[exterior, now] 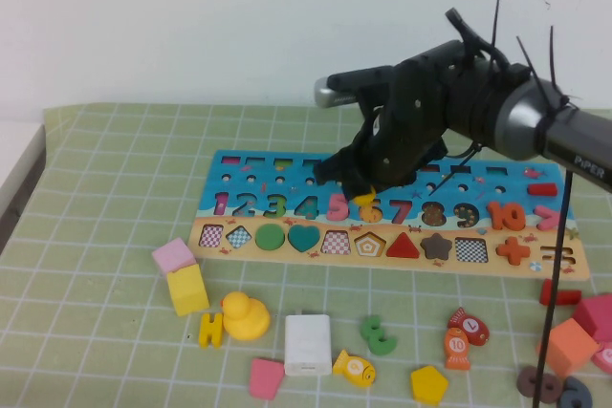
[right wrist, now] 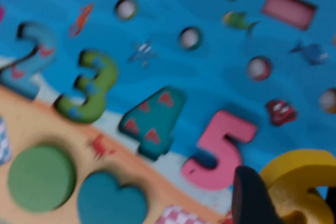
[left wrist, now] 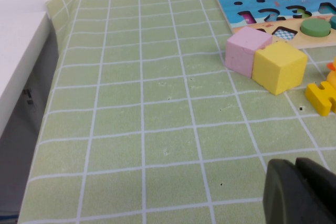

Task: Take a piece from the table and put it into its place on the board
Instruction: Place the "number 6" into the hole of the number 6

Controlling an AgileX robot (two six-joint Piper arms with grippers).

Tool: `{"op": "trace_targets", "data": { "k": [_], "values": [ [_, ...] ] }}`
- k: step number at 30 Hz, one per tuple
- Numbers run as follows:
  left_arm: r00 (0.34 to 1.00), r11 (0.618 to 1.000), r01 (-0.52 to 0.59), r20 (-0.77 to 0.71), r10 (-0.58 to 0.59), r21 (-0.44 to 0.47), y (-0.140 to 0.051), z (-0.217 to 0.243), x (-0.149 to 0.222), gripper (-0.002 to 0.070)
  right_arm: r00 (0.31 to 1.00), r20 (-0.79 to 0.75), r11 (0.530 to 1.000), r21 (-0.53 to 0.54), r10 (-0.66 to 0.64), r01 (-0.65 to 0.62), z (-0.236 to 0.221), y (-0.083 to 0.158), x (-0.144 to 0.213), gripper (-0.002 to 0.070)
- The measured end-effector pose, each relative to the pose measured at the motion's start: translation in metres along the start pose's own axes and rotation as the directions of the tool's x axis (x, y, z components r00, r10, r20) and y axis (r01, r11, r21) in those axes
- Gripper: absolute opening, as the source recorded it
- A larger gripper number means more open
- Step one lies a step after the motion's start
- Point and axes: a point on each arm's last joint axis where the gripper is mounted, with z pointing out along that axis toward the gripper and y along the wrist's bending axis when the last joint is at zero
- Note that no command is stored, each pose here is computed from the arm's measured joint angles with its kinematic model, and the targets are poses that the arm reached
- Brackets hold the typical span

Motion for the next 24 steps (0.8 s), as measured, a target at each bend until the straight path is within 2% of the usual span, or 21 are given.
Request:
{"op": "trace_targets", "data": {
  "k": [6,14,24],
  "values": [
    [1.000,1.000,0.000,0.000,0.000,0.000,0.000,0.000,0.000,-0.0002,0.996,0.007,0.996,0.012,0.087,-0.087,0.000,-0.011,-0.004,0.0277],
    [1.000,1.000,0.000,0.000,0.000,0.000,0.000,0.000,0.000,-0.0002,0.988,-0.085,0.991,0.042,0.128,-0.125,0.024,-0.014,0.009,0.0277],
    [1.000,1.000,0.000,0.000,0.000,0.000,0.000,0.000,0.000,-0.0002,0.982,-0.076,0.985,0.044,0.171,-0.168,0.026,-0.015,0.008,0.0276]
  ]
}}
